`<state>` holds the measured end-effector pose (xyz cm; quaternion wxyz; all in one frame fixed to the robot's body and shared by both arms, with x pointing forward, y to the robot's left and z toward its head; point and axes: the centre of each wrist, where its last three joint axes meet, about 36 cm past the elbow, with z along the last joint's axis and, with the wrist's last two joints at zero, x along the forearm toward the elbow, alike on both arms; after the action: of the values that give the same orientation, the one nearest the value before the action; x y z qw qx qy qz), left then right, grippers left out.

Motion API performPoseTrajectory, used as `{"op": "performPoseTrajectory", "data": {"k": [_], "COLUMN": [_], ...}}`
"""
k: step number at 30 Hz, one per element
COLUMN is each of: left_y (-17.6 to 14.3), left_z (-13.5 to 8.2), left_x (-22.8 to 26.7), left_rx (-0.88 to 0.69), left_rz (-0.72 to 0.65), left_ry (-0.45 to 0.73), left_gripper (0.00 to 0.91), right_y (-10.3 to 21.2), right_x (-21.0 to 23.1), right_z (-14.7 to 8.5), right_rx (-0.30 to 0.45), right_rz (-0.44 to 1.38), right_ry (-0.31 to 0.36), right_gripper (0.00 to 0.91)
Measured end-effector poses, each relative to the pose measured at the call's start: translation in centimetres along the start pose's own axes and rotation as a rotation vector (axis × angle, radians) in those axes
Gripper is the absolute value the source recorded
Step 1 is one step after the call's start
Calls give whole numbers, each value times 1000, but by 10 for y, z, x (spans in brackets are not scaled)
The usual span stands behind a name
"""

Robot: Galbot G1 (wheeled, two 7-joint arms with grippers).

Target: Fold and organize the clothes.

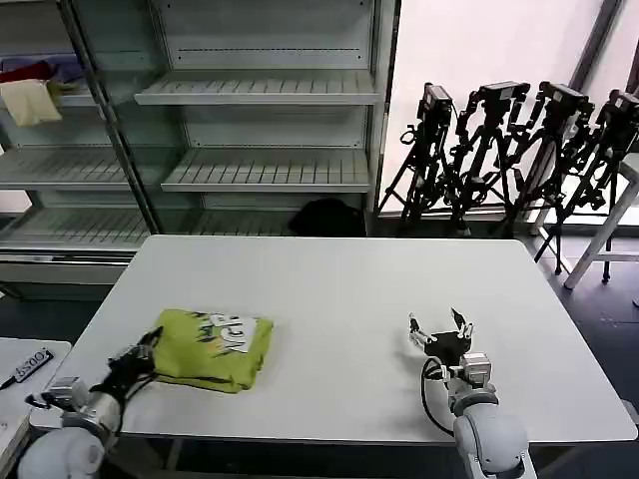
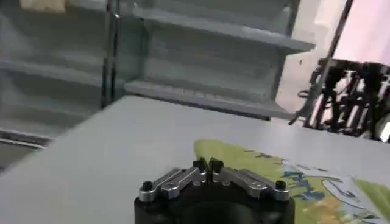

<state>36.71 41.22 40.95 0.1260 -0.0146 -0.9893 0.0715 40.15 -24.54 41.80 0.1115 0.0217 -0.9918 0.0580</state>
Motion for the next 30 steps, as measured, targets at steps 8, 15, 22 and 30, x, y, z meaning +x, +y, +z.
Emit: {"op": "performPoseTrajectory", "data": {"k": [8, 15, 22, 30], "left_y": [60, 57, 12, -55], "left_z": [-84, -148, -113, -23], "left_x": [19, 37, 27, -5], "left_rx": [-191, -380, -526, -573], "left_rz": [-96, -100, -14, 118], "left_ry": [-111, -196, -149, -82], "left_gripper": [0, 0, 0, 0], "right_y": [2, 1, -5, -16], "right_x": [-1, 1, 8, 17], "right_z": [-3, 1, 6, 14], "right_rx": [-2, -8, -5, -7], "right_rz": [-7, -3, 7, 21], "right_ry": [-8, -7, -11, -3], "right_gripper": [907, 907, 907, 907]}}
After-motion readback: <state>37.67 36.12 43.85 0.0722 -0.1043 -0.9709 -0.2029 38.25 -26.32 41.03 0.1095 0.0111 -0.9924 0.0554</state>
